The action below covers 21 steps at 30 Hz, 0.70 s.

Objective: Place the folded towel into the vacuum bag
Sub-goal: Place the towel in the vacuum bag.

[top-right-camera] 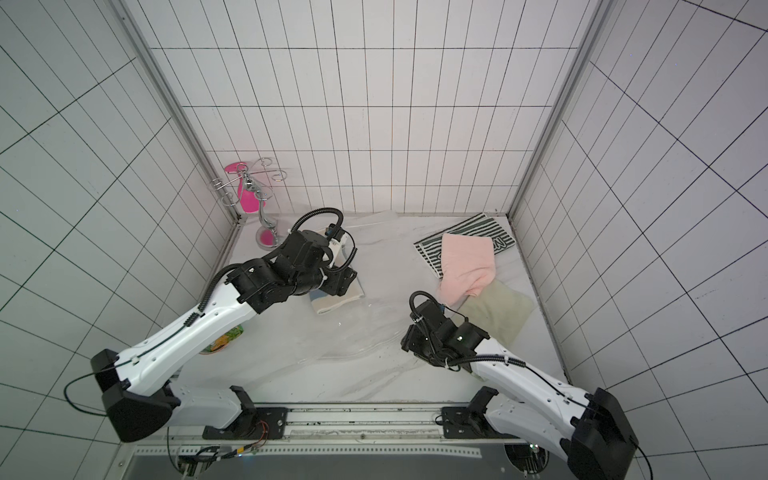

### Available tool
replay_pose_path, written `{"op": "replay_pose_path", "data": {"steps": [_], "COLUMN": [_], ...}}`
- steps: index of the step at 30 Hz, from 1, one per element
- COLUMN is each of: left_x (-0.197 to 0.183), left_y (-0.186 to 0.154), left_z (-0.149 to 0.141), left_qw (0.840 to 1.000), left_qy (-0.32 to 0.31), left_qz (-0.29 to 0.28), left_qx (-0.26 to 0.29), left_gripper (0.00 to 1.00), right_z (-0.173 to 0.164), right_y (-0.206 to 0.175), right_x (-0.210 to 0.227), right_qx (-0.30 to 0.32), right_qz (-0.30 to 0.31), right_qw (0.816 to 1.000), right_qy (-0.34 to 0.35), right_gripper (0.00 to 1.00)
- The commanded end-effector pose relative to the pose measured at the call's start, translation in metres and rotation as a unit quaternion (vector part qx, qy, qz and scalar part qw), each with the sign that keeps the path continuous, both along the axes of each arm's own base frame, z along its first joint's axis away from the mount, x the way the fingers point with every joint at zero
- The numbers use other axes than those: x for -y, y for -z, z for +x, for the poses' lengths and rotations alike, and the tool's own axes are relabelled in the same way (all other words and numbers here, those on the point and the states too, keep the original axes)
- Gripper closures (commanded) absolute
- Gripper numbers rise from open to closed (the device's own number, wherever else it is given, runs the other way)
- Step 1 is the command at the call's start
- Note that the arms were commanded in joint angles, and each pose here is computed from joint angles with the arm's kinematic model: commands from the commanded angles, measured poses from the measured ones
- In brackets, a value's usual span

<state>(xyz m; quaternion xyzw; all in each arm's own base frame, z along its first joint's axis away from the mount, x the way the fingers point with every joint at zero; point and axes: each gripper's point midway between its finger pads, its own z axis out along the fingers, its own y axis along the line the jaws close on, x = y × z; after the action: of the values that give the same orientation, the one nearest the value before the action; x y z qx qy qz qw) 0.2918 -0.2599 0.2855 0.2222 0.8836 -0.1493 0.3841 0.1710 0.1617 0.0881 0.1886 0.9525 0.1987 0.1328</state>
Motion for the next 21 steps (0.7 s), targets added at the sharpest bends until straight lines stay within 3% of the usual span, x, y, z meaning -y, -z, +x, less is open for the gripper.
{"op": "replay_pose_path", "data": {"steps": [1, 3, 5, 8, 12, 18, 19, 20, 21], "left_x": [0.011, 0.000, -0.015, -0.033, -0.025, 0.008, 0.012, 0.015, 0.019], "left_y": [-0.017, -0.022, -0.032, -0.042, -0.036, -0.006, -0.003, -0.001, 0.000], "left_z": [0.013, 0.022, 0.032, 0.041, 0.041, 0.032, 0.031, 0.030, 0.027], "left_qw": [0.999, 0.997, 0.992, 0.983, 0.987, 0.994, 0.994, 0.994, 0.995], "left_qy": [-0.001, -0.035, -0.078, -0.126, -0.087, -0.016, -0.009, -0.003, 0.005], "left_qz": [-0.033, -0.026, -0.021, -0.049, -0.092, -0.105, -0.106, -0.104, -0.101], "left_qx": [0.042, 0.067, 0.100, 0.125, 0.097, 0.034, 0.028, 0.023, 0.021], "left_gripper": [0.23, 0.16, 0.03, 0.01, 0.01, 0.14, 0.14, 0.15, 0.15], "right_z": [0.001, 0.009, 0.014, 0.028, 0.045, 0.063, 0.066, 0.067, 0.066], "right_y": [-0.017, -0.026, -0.025, -0.030, -0.045, -0.039, -0.039, -0.037, -0.032], "right_x": [0.047, 0.065, 0.080, 0.095, 0.110, 0.163, 0.170, 0.180, 0.191], "right_qx": [0.005, 0.008, -0.005, -0.012, -0.001, -0.010, -0.011, -0.014, -0.025], "right_qz": [-0.092, -0.125, -0.140, -0.140, -0.138, -0.151, -0.169, -0.195, -0.214], "right_qw": [0.995, 0.991, 0.988, 0.987, 0.986, 0.971, 0.967, 0.961, 0.954], "right_qy": [0.039, 0.047, 0.058, 0.075, 0.094, 0.182, 0.189, 0.197, 0.208], "right_gripper": [0.36, 0.34, 0.32, 0.30, 0.29, 0.23, 0.20, 0.03, 0.02]}}
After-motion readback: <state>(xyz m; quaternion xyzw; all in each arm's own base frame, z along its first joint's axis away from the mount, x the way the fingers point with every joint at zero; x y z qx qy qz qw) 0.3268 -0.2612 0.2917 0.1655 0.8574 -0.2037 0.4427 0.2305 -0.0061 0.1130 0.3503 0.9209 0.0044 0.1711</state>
